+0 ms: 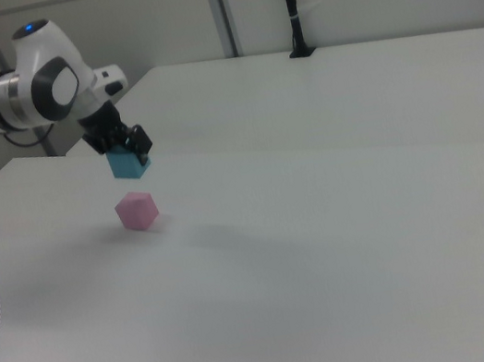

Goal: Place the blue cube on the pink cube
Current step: 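Carry the light-blue cube over and lower it onto the pink cube, then open the gripper to release the light-blue cube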

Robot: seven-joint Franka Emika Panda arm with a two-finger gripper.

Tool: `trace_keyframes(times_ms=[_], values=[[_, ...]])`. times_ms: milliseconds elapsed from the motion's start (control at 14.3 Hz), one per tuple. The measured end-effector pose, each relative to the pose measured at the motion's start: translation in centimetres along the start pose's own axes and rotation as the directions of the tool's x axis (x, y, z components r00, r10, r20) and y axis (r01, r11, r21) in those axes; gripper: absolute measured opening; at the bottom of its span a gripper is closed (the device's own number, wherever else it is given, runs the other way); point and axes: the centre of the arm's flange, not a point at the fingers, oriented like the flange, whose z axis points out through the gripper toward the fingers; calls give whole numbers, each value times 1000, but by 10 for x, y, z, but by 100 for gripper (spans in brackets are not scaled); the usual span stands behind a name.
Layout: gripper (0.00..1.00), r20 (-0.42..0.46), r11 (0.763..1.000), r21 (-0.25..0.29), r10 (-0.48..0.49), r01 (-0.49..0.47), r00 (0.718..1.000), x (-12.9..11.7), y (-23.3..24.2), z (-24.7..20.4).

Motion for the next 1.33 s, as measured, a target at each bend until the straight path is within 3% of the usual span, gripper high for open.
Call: trace_keyframes(times_ms=[349,628,976,1325], values=[[61,69,999,-32,-30,32,997,-14,-36,61],[61,72,999,-44,-13,16,997,-23,-63,69],[61,10,998,-43,47,-46,999,-16,-63,71],[61,-28,995,-77,67,-69,997,-16,-68,83]])
